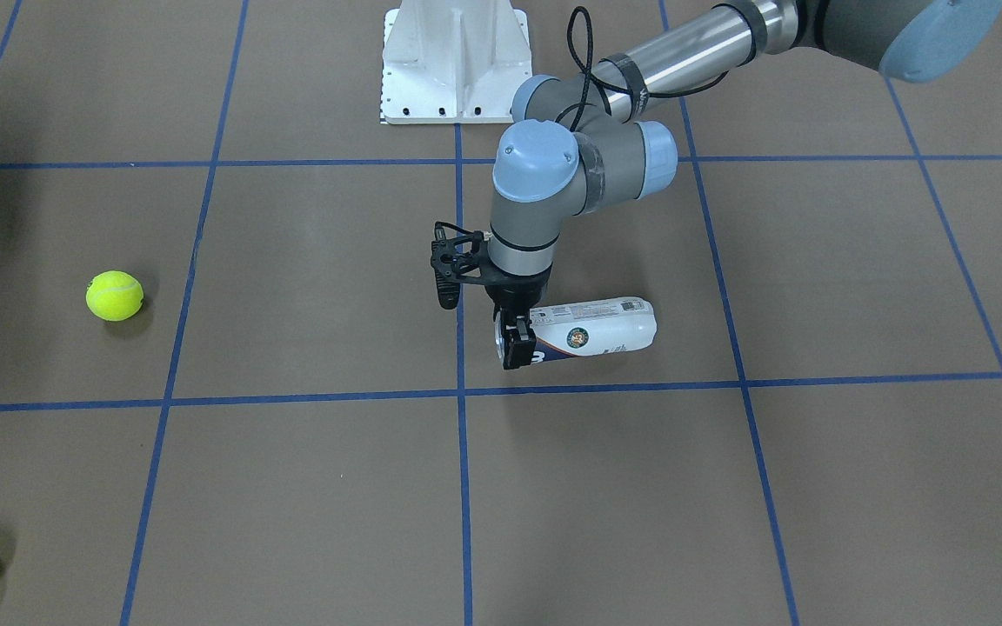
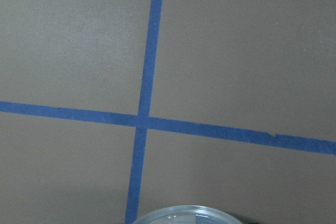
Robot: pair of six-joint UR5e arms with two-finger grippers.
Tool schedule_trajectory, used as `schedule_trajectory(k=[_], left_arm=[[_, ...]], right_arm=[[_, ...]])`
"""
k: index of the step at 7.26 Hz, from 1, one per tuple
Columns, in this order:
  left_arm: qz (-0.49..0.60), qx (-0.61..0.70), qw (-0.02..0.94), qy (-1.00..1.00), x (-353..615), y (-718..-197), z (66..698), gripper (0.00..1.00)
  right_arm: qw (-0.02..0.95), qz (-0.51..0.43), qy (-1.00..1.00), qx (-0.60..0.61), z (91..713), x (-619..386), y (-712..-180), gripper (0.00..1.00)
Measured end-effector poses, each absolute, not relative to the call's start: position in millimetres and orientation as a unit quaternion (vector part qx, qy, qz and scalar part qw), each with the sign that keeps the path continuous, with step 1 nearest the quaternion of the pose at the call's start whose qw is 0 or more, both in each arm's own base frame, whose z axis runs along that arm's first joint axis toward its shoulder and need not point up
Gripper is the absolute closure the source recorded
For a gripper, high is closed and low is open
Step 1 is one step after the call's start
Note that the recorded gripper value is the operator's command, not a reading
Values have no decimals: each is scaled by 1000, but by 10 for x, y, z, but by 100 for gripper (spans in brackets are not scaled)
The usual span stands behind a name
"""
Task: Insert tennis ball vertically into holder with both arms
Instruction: 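Lift the tube upright with the left gripper while the right arm reaches out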
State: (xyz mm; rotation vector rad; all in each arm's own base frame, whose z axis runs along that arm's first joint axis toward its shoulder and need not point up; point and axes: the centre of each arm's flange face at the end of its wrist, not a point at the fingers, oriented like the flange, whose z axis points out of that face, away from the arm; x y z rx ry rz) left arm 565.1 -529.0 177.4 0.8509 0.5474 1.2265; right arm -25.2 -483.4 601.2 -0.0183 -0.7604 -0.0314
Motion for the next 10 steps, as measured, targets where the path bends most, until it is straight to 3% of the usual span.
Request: schedule_trajectory(k=[5,10], left_arm=[[365,512,690,358,4550,-5195,656,26],[106,659,559,492,4737,-4607,1567,27]], right_arm=[[928,-21,-373,-2,5959,-285,-4859,1],[907,-77,-412,50,5328,-1128,-4707,1]])
